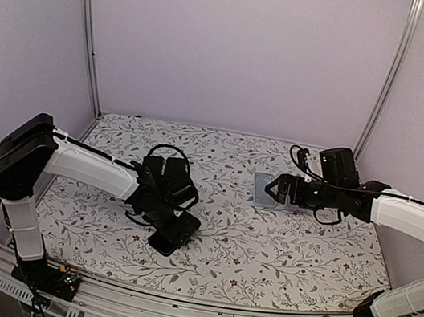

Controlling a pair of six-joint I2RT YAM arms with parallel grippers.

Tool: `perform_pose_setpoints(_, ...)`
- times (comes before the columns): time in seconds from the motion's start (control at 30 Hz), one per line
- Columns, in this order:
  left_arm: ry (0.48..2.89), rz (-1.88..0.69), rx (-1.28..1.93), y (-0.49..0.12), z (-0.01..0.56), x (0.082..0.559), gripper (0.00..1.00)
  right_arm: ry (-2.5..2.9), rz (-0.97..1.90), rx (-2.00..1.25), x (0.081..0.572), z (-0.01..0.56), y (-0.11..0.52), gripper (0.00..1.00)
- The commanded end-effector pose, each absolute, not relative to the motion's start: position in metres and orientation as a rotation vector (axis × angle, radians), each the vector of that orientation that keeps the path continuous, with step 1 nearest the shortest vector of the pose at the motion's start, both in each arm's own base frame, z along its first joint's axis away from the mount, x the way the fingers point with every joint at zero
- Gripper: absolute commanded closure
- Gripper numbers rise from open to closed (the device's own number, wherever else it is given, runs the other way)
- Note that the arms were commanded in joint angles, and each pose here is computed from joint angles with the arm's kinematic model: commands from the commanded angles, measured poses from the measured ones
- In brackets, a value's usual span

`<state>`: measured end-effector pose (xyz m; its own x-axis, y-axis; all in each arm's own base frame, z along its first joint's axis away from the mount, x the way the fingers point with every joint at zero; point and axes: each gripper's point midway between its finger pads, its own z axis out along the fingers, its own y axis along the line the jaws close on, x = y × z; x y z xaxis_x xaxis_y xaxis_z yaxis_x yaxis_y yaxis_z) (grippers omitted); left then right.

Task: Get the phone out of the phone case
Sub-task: Pick up the phone with the phone case from the center of the board, then pass from the left arm to the right

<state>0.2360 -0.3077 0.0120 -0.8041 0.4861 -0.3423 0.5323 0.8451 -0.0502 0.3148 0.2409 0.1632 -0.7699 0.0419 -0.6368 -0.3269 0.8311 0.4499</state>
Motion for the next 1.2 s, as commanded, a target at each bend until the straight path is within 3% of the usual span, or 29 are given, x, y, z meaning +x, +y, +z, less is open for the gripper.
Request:
perform_pose_setpoints(0.0,2.802,-0.080,0.856,-0.288,-0.017,0.218,0.05,2.354,0.772,-0.212,0.312,0.155,0.247,0.01)
perform_pose_setpoints(0.13,2.804,-0.057,0.881,-0.289,-0.022,0.220,0.14,2.361,0.813,-0.217,0.308,0.149,0.251,0.01)
perform_pose_setpoints(0.43,2.738,-0.073,0.900,-0.306,-0.009,0.235,0.46,2.340,1.073,-0.223,0.291,0.136,0.274,0.01)
perform_pose_setpoints(0.6,2.673,-0.138,0.881,-0.325,0.007,0.248,0.50,2.351,1.200,-0.189,0.285,0.127,0.285,0.01)
perform_pose_setpoints(1.17,2.498,-0.355,0.831,-0.387,0.059,0.272,0.52,2.426,1.387,-0.204,0.277,0.088,0.329,0.06)
